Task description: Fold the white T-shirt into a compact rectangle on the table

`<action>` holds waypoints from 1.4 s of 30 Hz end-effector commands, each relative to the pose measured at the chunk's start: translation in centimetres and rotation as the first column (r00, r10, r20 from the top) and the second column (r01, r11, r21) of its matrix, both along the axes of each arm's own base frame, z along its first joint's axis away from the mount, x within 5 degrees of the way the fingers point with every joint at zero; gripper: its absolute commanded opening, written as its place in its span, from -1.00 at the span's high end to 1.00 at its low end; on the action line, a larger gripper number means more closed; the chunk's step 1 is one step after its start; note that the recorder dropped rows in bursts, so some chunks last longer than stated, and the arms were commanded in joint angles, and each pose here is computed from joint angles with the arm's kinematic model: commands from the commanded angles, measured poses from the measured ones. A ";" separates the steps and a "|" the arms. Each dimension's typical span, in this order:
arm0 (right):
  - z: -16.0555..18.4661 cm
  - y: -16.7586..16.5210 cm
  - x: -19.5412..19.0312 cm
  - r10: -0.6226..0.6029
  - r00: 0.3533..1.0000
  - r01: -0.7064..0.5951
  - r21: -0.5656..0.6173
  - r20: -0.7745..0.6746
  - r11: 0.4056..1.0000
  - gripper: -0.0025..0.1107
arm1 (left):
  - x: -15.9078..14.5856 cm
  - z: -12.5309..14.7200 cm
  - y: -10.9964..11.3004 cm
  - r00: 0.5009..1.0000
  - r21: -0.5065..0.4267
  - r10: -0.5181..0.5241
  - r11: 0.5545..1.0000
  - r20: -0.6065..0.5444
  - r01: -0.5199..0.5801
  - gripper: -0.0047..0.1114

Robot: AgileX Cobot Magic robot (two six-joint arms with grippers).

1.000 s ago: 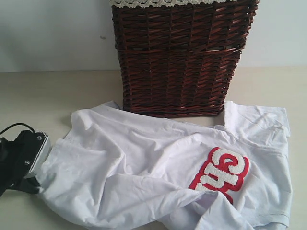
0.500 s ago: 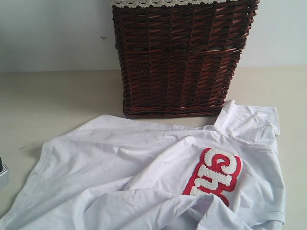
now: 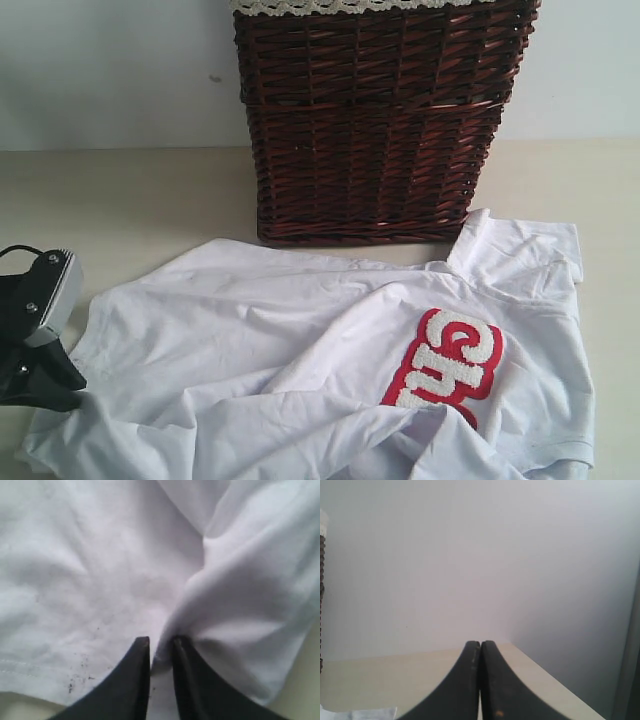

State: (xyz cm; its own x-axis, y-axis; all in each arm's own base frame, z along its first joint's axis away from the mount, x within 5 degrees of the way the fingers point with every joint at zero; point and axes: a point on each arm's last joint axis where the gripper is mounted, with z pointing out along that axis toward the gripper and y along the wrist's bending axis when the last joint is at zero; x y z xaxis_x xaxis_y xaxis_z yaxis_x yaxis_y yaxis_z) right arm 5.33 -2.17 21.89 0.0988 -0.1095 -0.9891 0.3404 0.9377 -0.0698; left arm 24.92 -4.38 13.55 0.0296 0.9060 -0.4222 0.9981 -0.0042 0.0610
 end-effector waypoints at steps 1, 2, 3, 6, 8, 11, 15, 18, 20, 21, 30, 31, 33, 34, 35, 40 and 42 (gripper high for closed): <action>-0.2 0.0 0.1 0.003 1.000 -0.003 -0.004 -0.009 1.000 0.96 | 0.1 -0.5 0.0 1.000 0.018 -0.005 1.000 -0.005 0.005 0.36; -0.2 0.0 0.1 0.003 1.000 -0.003 -0.004 -0.009 1.000 0.96 | 0.1 -0.4 0.0 1.000 0.012 0.003 1.000 -0.005 -0.003 0.31; -0.2 0.0 0.1 0.003 1.000 -0.003 -0.004 -0.009 1.000 0.96 | 0.1 -0.4 -0.1 1.000 0.005 0.011 1.000 -0.005 -0.011 0.26; -0.2 0.0 0.1 0.003 1.000 -0.003 -0.004 -0.009 1.000 0.96 | 0.2 -0.3 -0.2 0.999 -0.016 0.039 0.999 -0.006 -0.039 0.05; -0.2 0.0 0.1 0.003 1.000 -0.003 -0.004 -0.009 1.000 0.96 | 0.4 -0.3 -0.3 0.997 -0.036 0.073 0.997 0.000 -0.073 -0.13; -0.2 0.0 0.1 0.003 1.000 -0.003 -0.004 -0.009 1.000 0.96 | 0.6 0.0 -0.4 0.994 -0.045 0.103 0.994 0.021 -0.102 -0.30; -0.2 0.0 0.1 0.003 1.000 -0.003 -0.004 -0.009 1.000 0.96 | 0.5 1.2 0.0 0.988 -0.052 0.145 0.988 0.045 -0.142 -0.26; -0.2 0.0 0.1 0.003 1.000 -0.003 -0.004 -0.009 1.000 0.96 | -1.2 2.0 0.7 0.992 -0.025 0.093 0.995 -0.082 -0.095 -0.26; -0.2 0.0 0.1 0.003 1.000 -0.003 -0.004 -0.009 1.000 0.96 | -2.9 2.2 1.3 0.979 0.001 0.031 0.999 -0.202 -0.032 -0.26; -0.2 0.0 0.1 0.003 1.000 -0.003 -0.004 -0.009 1.000 0.96 | -3.7 2.2 1.6 0.966 0.007 0.004 1.000 -0.258 -0.002 -0.26; -0.2 0.0 0.1 0.003 1.000 -0.003 -0.004 -0.009 1.000 0.96 | -7.0 -0.2 2.9 0.945 -0.008 -0.145 0.989 -0.293 0.149 -0.26; -0.2 0.0 0.1 0.003 1.000 -0.003 -0.004 -0.009 1.000 0.96 | -7.1 -0.2 2.9 0.942 -0.005 -0.152 0.987 -0.300 0.158 -0.26; -0.2 0.0 0.1 0.003 1.000 -0.003 -0.004 -0.009 1.000 0.96 | -7.5 -0.4 3.0 0.936 -0.001 -0.160 0.986 -0.313 0.168 -0.26; -0.2 0.0 0.1 0.003 1.000 -0.003 -0.004 -0.009 1.000 0.96 | -7.6 -0.4 3.0 0.935 -0.003 -0.160 0.986 -0.317 0.168 -0.26; -0.2 0.0 0.1 0.003 1.000 -0.003 -0.004 -0.009 1.000 0.96 | -7.7 -0.5 3.0 0.933 -0.003 -0.163 0.985 -0.322 0.171 -0.26; -0.2 0.0 0.1 0.003 1.000 -0.003 -0.004 -0.009 1.000 0.96 | -8.1 -0.7 3.0 0.928 0.006 -0.165 0.984 -0.334 0.177 -0.26; -0.2 0.0 0.1 0.003 1.000 -0.003 -0.004 -0.009 1.000 0.96 | -7.7 -0.3 3.2 0.937 0.037 -0.119 0.990 -0.330 0.139 -0.26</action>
